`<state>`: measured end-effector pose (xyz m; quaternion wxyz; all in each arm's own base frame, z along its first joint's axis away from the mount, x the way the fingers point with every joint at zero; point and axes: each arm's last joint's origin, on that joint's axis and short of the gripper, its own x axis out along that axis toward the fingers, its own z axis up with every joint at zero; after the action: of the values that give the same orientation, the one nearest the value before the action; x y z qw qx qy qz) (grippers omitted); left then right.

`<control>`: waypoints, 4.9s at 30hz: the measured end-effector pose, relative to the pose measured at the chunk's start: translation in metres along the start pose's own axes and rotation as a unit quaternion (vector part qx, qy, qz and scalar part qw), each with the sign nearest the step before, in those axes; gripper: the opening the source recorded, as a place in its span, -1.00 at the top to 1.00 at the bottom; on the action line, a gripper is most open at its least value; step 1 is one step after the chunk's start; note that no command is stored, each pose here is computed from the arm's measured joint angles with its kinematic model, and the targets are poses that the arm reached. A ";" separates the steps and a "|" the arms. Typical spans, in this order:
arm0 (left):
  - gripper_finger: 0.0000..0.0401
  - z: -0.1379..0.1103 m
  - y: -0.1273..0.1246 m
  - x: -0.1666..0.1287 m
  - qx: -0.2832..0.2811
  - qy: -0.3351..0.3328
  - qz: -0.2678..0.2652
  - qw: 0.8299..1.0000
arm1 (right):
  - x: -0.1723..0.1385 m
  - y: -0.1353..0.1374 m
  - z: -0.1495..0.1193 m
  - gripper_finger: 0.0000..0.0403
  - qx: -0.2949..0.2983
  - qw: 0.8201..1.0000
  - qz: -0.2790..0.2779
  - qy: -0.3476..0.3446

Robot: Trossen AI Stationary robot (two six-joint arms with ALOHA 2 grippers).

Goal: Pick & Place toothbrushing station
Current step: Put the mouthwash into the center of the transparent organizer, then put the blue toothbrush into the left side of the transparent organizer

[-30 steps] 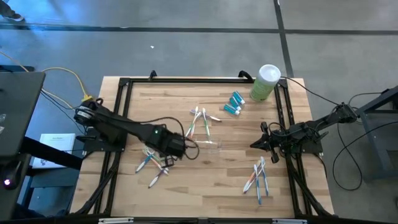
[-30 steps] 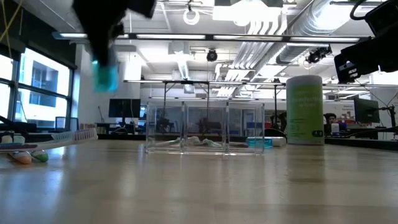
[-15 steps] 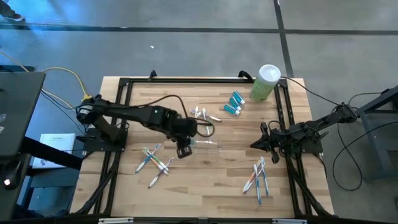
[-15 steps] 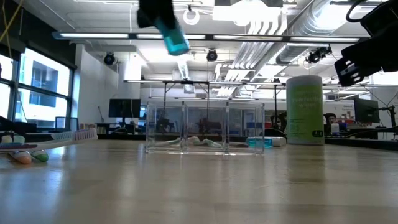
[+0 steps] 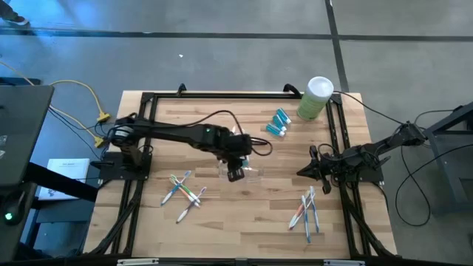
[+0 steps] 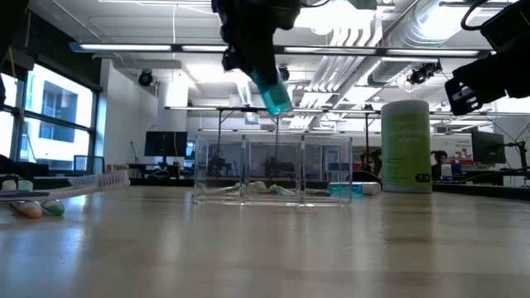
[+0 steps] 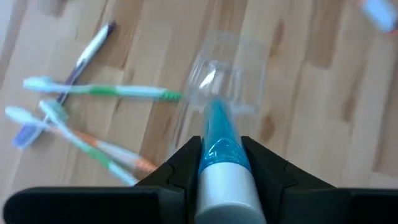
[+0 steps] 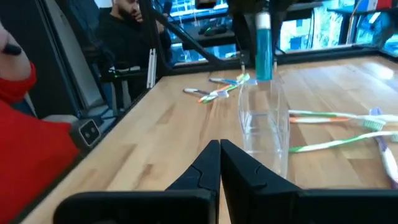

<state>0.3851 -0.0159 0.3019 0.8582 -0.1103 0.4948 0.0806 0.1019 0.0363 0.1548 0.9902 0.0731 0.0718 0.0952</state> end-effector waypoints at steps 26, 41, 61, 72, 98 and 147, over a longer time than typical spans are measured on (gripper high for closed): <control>0.54 -0.007 0.005 0.049 -0.017 0.100 0.006 0.995 | 0.003 -0.002 -0.003 0.99 -0.017 0.999 -0.028 0.017; 0.54 -0.016 0.009 0.064 -0.027 0.151 0.027 0.988 | 0.004 -0.002 -0.004 0.99 -0.022 0.999 -0.036 0.020; 0.54 -0.020 0.013 0.093 0.012 0.183 0.028 0.983 | 0.004 -0.002 -0.004 0.99 -0.022 0.999 -0.039 0.019; 0.54 -0.020 0.014 0.094 0.013 0.184 0.029 0.982 | 0.004 -0.002 -0.004 0.99 -0.022 0.999 -0.039 0.019; 0.36 -0.021 0.008 0.090 0.021 0.180 0.032 0.983 | 0.004 -0.002 -0.004 0.99 -0.022 0.999 -0.039 0.020; 0.35 -0.024 0.004 -0.020 0.002 0.141 0.006 0.990 | 0.004 -0.002 -0.006 0.99 -0.019 0.999 -0.041 0.030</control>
<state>0.3543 -0.0194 0.3077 0.7793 -0.1160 0.6120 0.0683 0.1056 0.0357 0.1481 0.9918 0.0486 0.1024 0.0584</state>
